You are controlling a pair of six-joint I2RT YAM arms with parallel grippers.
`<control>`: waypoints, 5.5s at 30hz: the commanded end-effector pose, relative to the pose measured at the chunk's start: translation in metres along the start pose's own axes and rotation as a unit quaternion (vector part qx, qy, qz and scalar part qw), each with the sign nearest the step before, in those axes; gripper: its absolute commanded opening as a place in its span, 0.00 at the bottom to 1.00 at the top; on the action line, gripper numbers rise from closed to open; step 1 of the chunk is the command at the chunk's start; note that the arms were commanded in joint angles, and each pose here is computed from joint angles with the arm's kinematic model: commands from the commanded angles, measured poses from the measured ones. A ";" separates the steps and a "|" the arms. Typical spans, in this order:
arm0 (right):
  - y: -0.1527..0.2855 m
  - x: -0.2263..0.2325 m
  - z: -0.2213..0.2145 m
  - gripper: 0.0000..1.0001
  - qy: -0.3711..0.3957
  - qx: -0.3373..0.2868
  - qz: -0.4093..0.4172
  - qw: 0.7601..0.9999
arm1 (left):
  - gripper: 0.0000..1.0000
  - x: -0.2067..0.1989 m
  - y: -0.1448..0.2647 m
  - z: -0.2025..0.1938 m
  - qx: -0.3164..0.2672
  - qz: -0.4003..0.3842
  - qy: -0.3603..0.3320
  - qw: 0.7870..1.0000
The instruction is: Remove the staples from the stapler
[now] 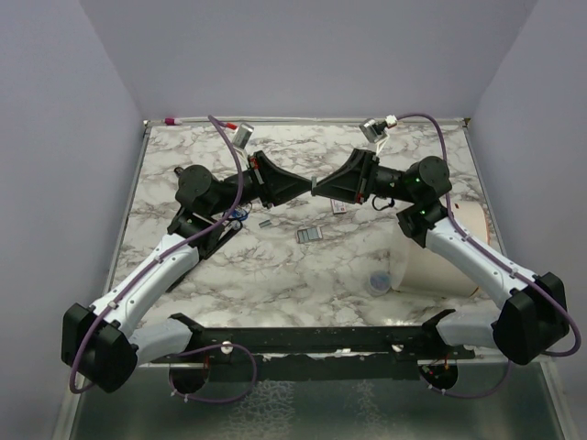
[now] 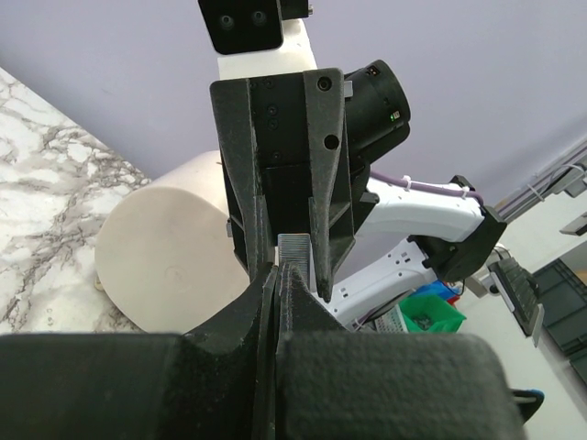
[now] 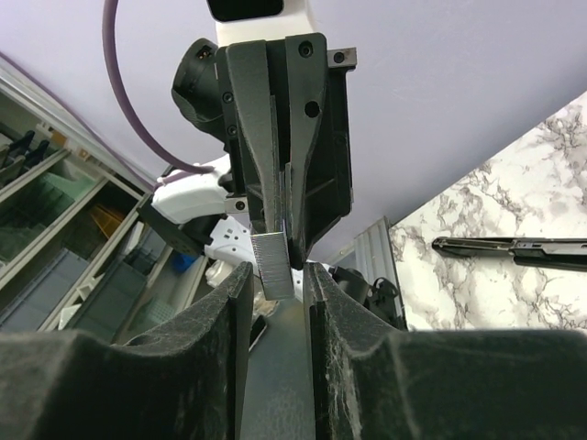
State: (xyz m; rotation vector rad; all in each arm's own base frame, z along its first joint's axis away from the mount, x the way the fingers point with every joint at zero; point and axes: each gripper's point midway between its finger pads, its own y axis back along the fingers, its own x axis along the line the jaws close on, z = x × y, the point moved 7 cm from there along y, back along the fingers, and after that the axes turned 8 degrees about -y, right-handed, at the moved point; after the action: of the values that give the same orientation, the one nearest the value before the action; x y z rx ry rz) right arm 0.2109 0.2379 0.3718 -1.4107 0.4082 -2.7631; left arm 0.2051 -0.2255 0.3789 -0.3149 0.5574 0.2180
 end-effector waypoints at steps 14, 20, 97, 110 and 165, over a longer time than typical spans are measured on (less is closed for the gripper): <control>-0.001 0.005 -0.001 0.24 0.007 0.019 0.040 0.999 | 0.00 0.004 -0.001 -0.004 0.005 -0.010 0.003 1.000; -0.001 0.004 -0.002 0.20 0.007 0.021 0.036 0.999 | 0.00 0.005 -0.001 -0.005 0.006 -0.008 0.003 1.000; 0.002 0.003 0.011 0.35 0.024 0.021 0.044 0.999 | 0.00 0.017 -0.004 -0.020 0.026 -0.030 0.038 0.998; 0.002 -0.001 0.008 0.30 0.013 0.030 0.063 0.998 | 0.00 0.018 -0.004 -0.021 0.022 -0.036 0.042 0.998; 0.007 -0.015 0.002 0.19 -0.023 0.007 0.013 1.000 | 0.00 0.026 -0.005 -0.014 -0.010 0.014 0.024 1.000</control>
State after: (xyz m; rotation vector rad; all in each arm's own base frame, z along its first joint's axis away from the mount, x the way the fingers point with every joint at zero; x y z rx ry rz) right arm 0.2301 0.2353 0.3539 -1.4966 0.4093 -2.7029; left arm 0.2152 -0.2348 0.3447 -0.2820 0.6537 0.1885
